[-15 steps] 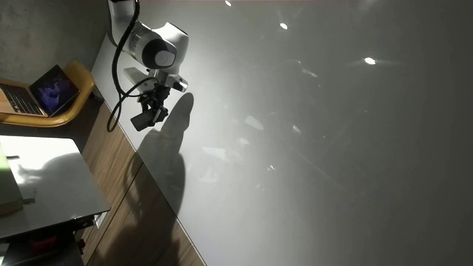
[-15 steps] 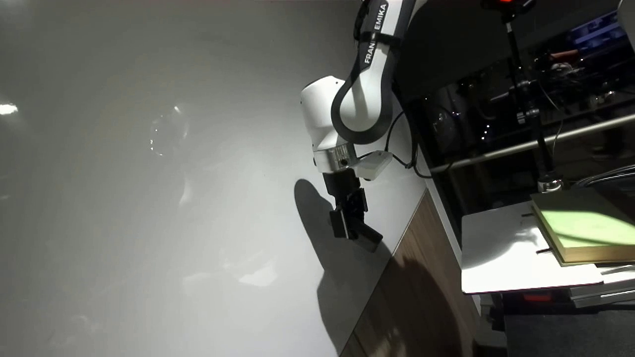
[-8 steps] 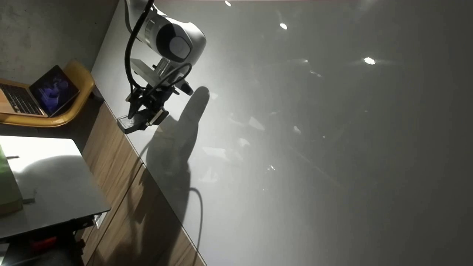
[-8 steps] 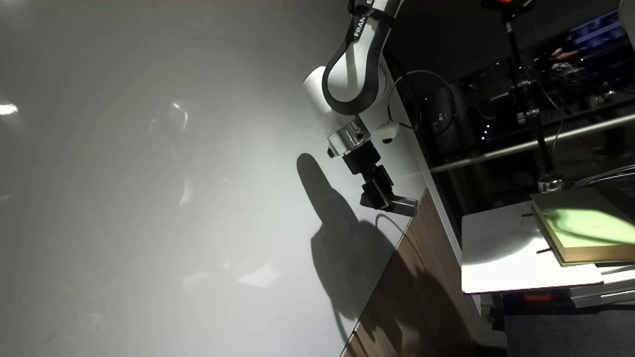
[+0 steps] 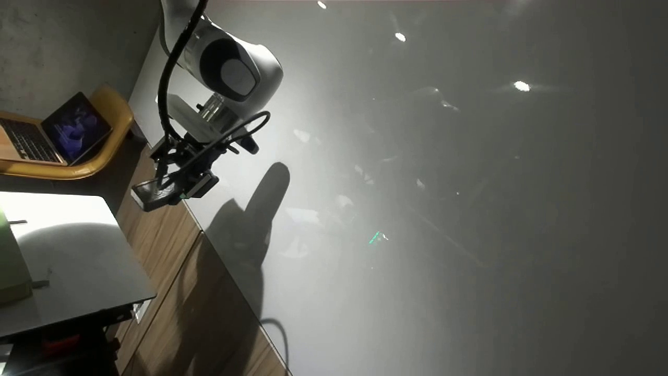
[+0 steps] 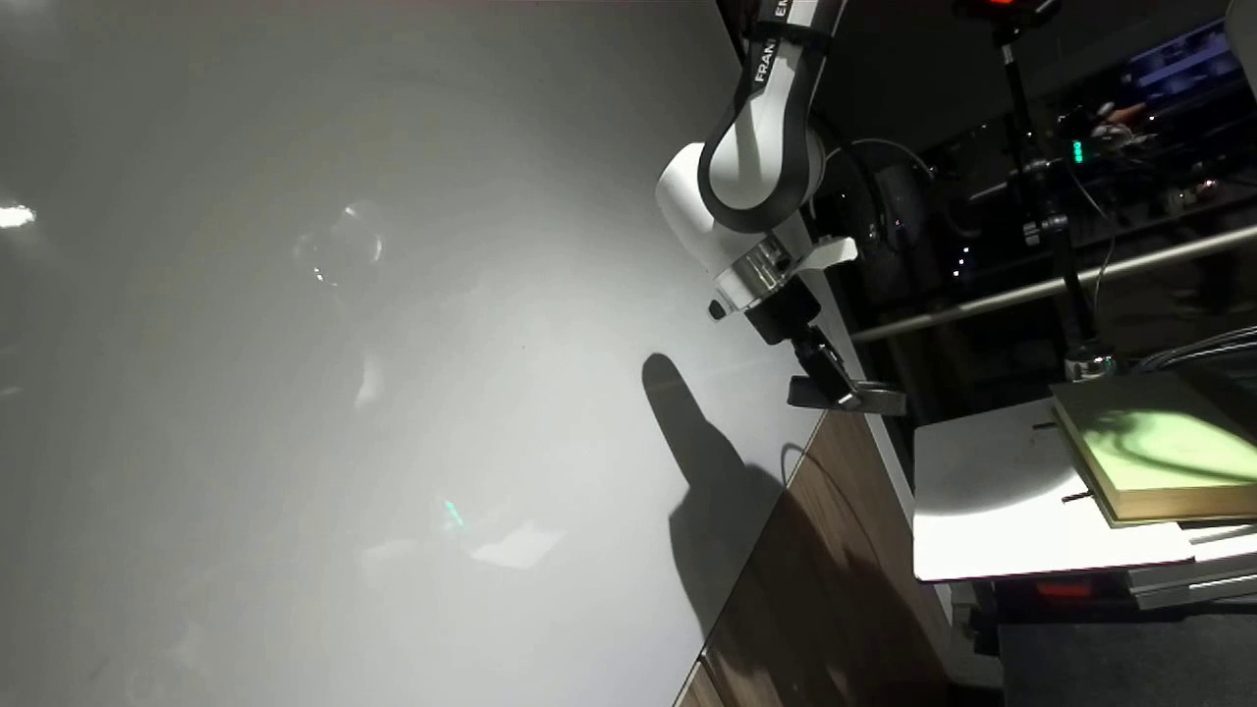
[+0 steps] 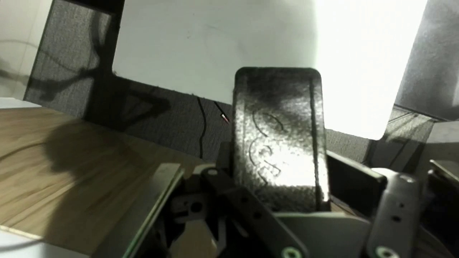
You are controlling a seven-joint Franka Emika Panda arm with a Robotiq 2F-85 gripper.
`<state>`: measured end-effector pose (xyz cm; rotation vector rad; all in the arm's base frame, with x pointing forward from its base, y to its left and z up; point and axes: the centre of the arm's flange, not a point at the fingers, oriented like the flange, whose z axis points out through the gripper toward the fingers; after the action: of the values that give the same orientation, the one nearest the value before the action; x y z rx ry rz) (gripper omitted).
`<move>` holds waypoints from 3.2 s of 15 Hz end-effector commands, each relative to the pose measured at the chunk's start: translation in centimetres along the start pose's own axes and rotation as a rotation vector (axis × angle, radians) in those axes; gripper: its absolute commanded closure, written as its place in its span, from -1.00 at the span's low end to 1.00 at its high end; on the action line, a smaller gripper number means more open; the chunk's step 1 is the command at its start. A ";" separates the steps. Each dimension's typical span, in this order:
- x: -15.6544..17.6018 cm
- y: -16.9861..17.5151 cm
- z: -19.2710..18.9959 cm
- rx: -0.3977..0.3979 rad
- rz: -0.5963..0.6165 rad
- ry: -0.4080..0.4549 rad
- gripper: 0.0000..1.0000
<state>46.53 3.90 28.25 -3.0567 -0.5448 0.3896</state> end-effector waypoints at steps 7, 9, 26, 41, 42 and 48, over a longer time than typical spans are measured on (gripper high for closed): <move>-0.6 -1.2 7.0 0.046 -0.038 -0.138 0.33; -0.6 -0.8 8.1 0.056 -0.036 -0.162 0.33; 0.3 2.6 9.8 0.057 0.033 -0.197 0.33; 0.1 2.2 12.3 0.073 0.095 -0.249 -0.69; 0.1 2.3 12.2 0.073 0.096 -0.248 -0.71; 0.0 2.6 11.9 0.070 0.101 -0.239 -1.00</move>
<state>44.29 1.59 16.34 -2.9813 -0.3858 0.7716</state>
